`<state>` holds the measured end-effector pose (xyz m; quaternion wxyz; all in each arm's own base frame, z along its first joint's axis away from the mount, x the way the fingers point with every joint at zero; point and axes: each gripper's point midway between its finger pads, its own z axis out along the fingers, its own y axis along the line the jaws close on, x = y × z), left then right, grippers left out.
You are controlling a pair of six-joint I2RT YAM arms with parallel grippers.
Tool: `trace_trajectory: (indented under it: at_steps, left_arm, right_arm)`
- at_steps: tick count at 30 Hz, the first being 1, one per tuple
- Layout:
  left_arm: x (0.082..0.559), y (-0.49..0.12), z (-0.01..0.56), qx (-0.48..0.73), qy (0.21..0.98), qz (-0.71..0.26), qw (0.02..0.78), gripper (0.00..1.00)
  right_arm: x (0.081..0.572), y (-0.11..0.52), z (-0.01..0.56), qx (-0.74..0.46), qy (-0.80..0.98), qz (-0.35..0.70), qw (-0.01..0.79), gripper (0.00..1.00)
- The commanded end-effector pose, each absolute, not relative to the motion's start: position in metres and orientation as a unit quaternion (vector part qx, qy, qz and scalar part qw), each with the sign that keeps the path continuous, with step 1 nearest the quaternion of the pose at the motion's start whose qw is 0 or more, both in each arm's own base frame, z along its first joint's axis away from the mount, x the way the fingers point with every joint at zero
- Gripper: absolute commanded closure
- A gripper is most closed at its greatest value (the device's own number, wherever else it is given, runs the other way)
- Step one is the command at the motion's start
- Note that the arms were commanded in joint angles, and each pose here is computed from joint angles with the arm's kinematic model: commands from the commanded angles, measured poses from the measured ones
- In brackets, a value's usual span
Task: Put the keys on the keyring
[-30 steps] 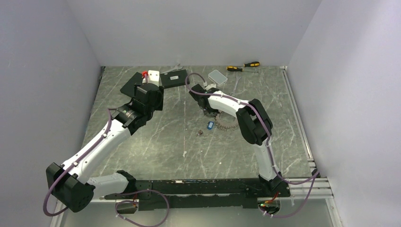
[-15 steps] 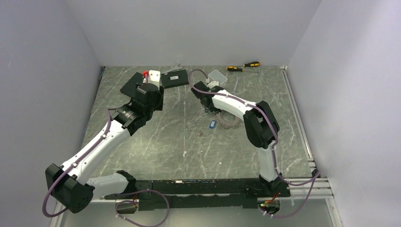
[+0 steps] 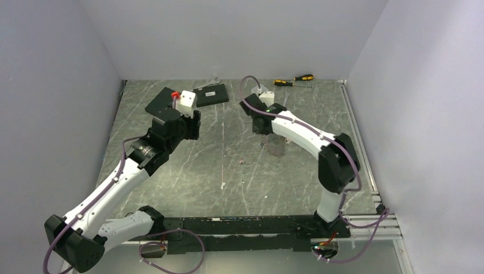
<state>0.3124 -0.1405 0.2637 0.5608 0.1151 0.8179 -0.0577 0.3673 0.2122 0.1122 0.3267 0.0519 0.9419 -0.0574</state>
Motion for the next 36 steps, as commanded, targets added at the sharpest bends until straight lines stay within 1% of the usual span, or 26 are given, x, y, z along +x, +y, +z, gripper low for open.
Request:
trace_trajectory:
  at_steps: [1,6,9,13,16,20,26,32,36]
  left_arm:
    - [0.301,-0.17,0.294,0.175,0.765,-0.139,0.604,0.43]
    - [0.295,-0.184,0.296,0.203,0.754,-0.173,0.601,0.47]
    - [0.291,-0.192,0.299,0.218,0.745,-0.192,0.601,0.47]
    - [0.277,-0.211,0.301,0.26,0.722,-0.243,0.594,0.43]
    - [0.264,-0.228,0.303,0.299,0.702,-0.286,0.58,0.39]
    - [0.239,-0.251,0.303,0.361,0.666,-0.355,0.548,0.34]
    - [0.208,-0.274,0.305,0.419,0.619,-0.439,0.499,0.34]
    - [0.201,-0.276,0.311,0.43,0.599,-0.452,0.502,0.35]
    - [0.195,-0.279,0.319,0.432,0.59,-0.472,0.492,0.39]
  right_arm:
    - [0.371,0.218,0.177,0.077,0.914,0.017,0.398,1.0]
    - [0.359,0.216,0.211,0.08,0.9,0.063,0.424,1.0]
    - [0.346,0.227,0.233,0.056,0.886,0.131,0.442,1.0]
    - [0.321,0.25,0.266,-0.012,0.835,0.262,0.484,1.0]
    - [0.301,0.26,0.286,-0.06,0.797,0.325,0.506,1.0]
    - [0.276,0.263,0.301,-0.111,0.77,0.364,0.512,1.0]
    - [0.241,0.274,0.326,-0.184,0.727,0.426,0.506,1.0]
    - [0.213,0.276,0.351,-0.237,0.683,0.466,0.509,1.0]
    - [0.202,0.278,0.359,-0.261,0.668,0.48,0.506,1.0]
